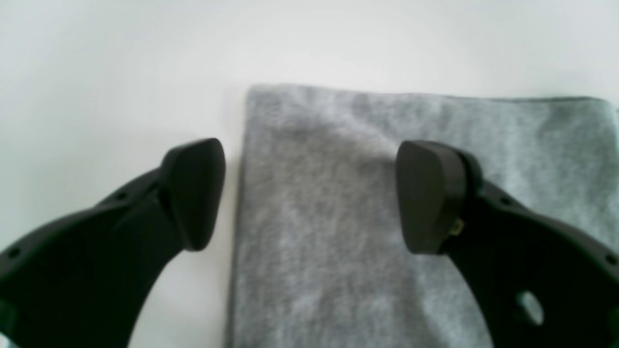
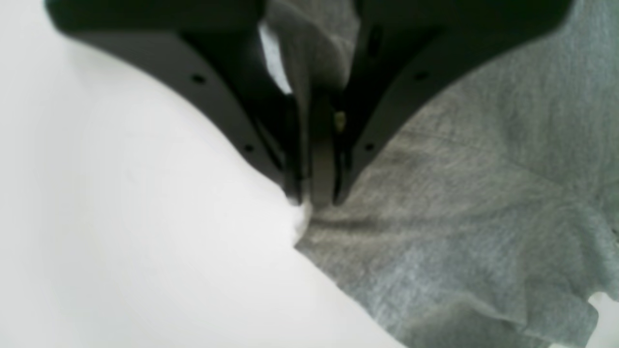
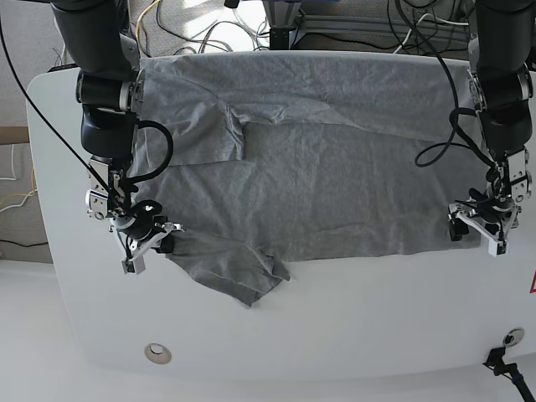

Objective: Fold the T-shirt properly
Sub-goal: 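Close both grippers on the hem corners of the shirt, then lift the hem and fold it over toward the collar with both grippers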

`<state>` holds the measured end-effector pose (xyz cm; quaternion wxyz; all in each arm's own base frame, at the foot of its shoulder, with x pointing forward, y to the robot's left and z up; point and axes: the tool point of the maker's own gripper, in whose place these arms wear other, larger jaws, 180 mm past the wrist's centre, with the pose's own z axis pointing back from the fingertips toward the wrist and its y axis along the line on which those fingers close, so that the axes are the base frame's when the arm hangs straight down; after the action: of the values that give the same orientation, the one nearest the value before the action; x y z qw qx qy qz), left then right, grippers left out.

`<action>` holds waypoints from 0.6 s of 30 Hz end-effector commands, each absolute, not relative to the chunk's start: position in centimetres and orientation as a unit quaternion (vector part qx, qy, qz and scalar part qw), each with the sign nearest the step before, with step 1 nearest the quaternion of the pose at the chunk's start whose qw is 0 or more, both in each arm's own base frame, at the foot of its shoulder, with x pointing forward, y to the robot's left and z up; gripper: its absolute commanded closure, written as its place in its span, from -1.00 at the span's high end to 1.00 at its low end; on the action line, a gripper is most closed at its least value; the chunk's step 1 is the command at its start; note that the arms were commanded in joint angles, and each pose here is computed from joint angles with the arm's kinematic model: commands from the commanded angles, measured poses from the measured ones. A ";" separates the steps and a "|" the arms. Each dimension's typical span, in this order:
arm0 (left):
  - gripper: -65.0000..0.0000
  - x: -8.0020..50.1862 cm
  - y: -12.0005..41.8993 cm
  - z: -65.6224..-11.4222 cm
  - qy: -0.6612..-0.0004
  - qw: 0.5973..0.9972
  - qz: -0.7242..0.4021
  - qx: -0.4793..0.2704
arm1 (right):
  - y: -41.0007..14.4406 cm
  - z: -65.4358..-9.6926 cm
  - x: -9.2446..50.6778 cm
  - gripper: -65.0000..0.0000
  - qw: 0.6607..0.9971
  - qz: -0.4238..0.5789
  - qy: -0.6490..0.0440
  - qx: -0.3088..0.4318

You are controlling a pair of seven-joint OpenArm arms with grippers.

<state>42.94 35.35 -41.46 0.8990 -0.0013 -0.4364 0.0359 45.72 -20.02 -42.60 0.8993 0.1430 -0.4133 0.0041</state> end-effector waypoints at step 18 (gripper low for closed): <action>-1.00 44.9 35.0 -38.4 -0.478 0.878 0.020 -0.001 | -20.8 -42.8 44.7 -1.00 0.903 0.020 -0.410 0.126</action>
<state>43.30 34.07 -41.10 0.8959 -0.0079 -0.4438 0.0200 44.78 -20.21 -42.93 0.8946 0.1406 -0.4240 0.0065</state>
